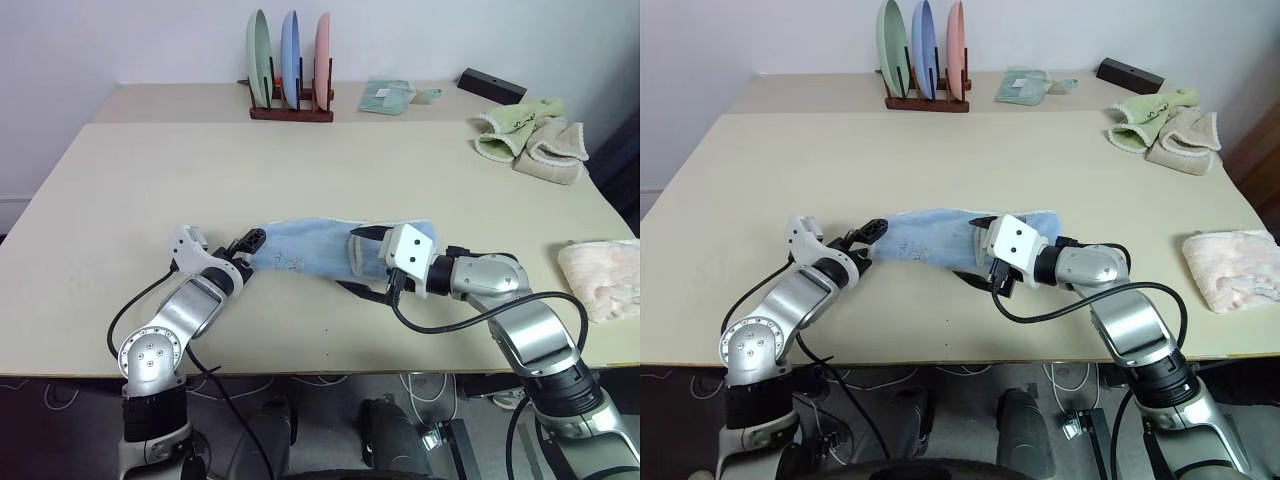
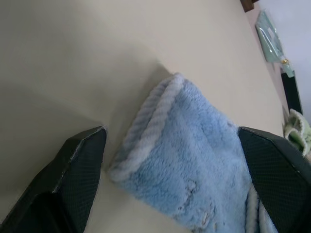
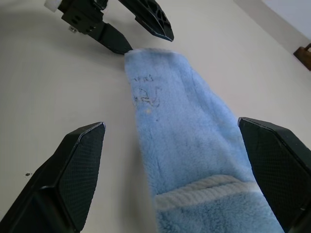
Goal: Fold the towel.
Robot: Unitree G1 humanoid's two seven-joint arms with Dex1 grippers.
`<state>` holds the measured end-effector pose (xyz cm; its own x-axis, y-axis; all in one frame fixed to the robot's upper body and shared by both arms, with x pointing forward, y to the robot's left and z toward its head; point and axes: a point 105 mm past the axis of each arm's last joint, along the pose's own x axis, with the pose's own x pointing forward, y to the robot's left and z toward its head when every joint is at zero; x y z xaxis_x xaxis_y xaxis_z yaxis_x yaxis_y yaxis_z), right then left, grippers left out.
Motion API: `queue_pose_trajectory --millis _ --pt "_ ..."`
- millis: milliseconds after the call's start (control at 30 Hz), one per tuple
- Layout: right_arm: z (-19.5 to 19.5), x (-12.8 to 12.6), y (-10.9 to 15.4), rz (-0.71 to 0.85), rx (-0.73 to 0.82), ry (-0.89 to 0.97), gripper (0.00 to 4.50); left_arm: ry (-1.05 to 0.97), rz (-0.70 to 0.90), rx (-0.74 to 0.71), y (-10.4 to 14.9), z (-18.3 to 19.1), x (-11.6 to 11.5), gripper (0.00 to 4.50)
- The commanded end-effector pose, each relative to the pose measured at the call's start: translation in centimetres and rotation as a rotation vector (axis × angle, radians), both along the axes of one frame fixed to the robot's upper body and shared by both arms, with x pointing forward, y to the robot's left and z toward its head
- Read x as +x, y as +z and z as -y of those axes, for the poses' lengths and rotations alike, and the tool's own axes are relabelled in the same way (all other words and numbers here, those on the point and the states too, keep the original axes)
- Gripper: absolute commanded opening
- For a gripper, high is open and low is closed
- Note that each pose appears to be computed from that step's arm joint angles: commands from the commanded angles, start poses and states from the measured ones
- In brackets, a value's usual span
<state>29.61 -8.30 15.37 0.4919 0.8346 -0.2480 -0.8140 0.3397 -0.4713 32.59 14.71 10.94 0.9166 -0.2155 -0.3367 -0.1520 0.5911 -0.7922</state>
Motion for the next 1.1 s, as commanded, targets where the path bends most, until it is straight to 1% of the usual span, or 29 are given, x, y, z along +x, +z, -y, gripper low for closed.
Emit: queue_pose_trajectory --millis 33,67,100,167,200,233,300,433,533,633,767,833,967,1000,1100 --pt "-0.3 -0.1 1.1 0.051 0.021 0.008 4.50 -0.035 -0.042 -0.013 -1.1 1.0 -0.2 2.76" --pt "-0.3 -0.1 1.0 0.050 0.021 0.009 4.50 -0.034 -0.034 -0.020 -1.0 1.1 -0.2 2.27" --pt "-0.4 -0.2 1.0 0.050 0.022 0.009 4.50 -0.034 -0.024 -0.026 -0.7 1.1 -0.2 1.69" --pt "-0.6 -0.3 1.0 0.050 0.025 0.013 4.50 -0.040 -0.004 -0.024 -0.3 1.2 -0.1 0.74" --pt "-0.6 -0.3 1.0 0.050 0.026 0.015 4.50 -0.042 0.000 -0.022 -0.2 1.2 0.0 0.12" --pt "-0.7 -0.3 1.0 0.049 0.027 0.017 4.50 -0.045 0.012 -0.022 0.1 1.2 0.0 0.05" --pt "-0.9 -0.4 0.9 0.049 0.029 0.021 4.50 -0.047 0.061 -0.018 1.0 0.9 0.0 0.05" --pt "-0.8 -0.4 0.9 0.048 0.029 0.022 4.50 0.048 0.213 -0.009 3.8 -1.8 0.3 0.05" --pt "-0.7 -0.4 0.9 0.049 0.029 0.020 4.50 0.107 0.312 0.064 5.7 -4.8 -0.2 0.05" --pt "-0.6 -0.3 0.9 0.048 0.029 0.016 4.50 0.157 0.374 0.092 6.9 -7.4 -0.8 0.05" --pt "-0.6 -0.3 0.8 0.047 0.030 0.015 4.50 0.131 0.427 0.172 8.0 -8.7 -1.2 0.05" --pt "-0.6 -0.2 0.9 0.048 0.031 0.015 4.50 0.080 0.459 0.213 8.6 -8.2 -1.2 0.05" --pt "-0.7 -0.1 1.0 0.052 0.033 0.016 4.50 -0.047 0.529 0.268 9.8 -5.8 -0.8 0.05" --pt "-0.7 0.0 1.0 0.053 0.033 0.015 4.50 -0.108 0.559 0.296 10.2 -4.6 -0.6 0.05" --pt "-0.7 0.1 1.0 0.056 0.032 0.013 4.50 -0.371 0.669 0.361 11.5 1.4 -0.9 0.05"
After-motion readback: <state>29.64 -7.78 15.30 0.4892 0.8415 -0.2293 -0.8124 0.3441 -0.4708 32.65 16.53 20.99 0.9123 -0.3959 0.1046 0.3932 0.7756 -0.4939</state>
